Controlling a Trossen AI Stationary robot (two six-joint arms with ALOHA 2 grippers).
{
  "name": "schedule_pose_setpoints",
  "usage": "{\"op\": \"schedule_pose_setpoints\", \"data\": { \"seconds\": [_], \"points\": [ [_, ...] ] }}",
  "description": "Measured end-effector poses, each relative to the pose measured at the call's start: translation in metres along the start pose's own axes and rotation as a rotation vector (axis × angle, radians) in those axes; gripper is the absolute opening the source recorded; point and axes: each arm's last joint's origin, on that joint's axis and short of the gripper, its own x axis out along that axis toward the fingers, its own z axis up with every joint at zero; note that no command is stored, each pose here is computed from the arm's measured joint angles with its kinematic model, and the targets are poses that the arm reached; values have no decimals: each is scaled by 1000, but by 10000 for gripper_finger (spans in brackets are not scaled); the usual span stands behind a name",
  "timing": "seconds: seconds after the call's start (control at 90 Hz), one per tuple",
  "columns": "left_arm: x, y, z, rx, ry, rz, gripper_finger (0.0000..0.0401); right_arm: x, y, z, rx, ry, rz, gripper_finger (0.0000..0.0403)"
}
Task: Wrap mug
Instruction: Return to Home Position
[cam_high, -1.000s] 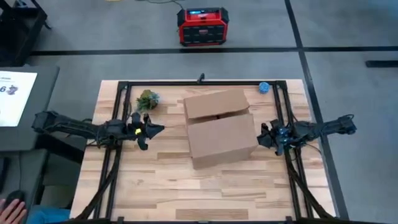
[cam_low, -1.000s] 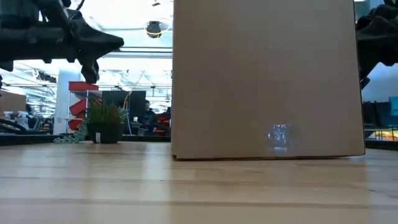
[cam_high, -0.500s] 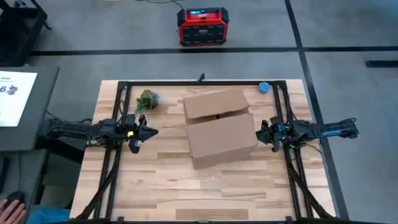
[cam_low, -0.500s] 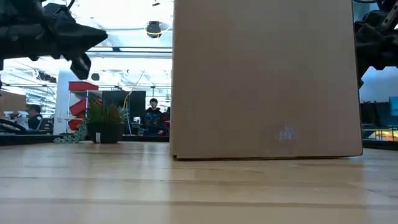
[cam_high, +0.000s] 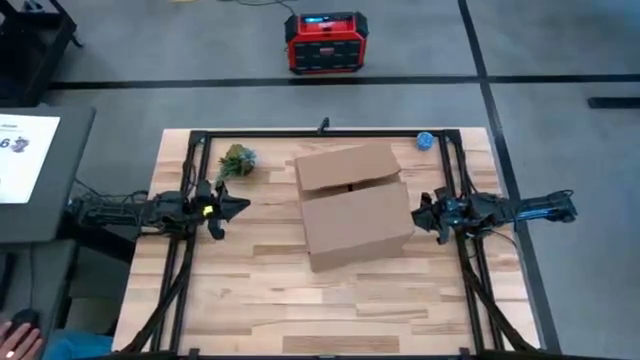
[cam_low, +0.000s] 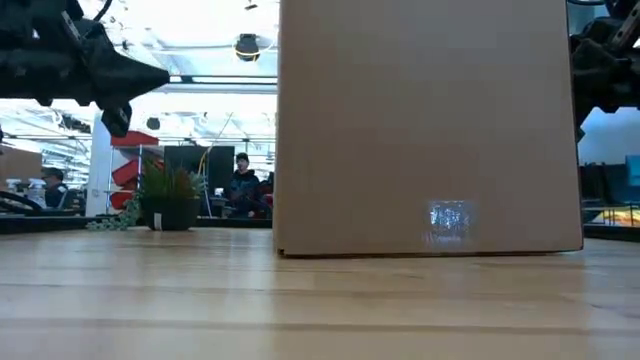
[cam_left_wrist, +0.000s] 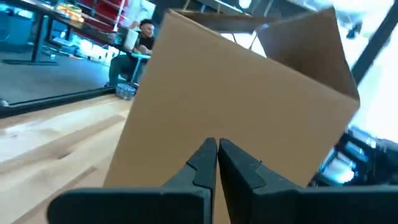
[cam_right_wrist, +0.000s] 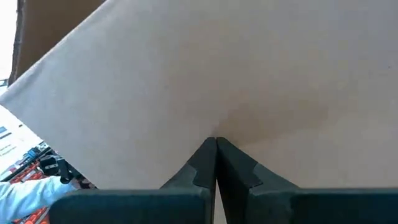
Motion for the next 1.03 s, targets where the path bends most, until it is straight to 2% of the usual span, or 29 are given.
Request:
{"op": "schedule_pose_setpoints", "data": {
  "seconds": [0.156, 1.033],
  "points": [
    [1, 0, -1, -74, 13, -2, 0, 0, 0, 0, 0, 0, 0, 0],
    [0, 0, -1, -76, 18, -4, 0, 0, 0, 0, 1, 1, 0, 0]
  ]
}}
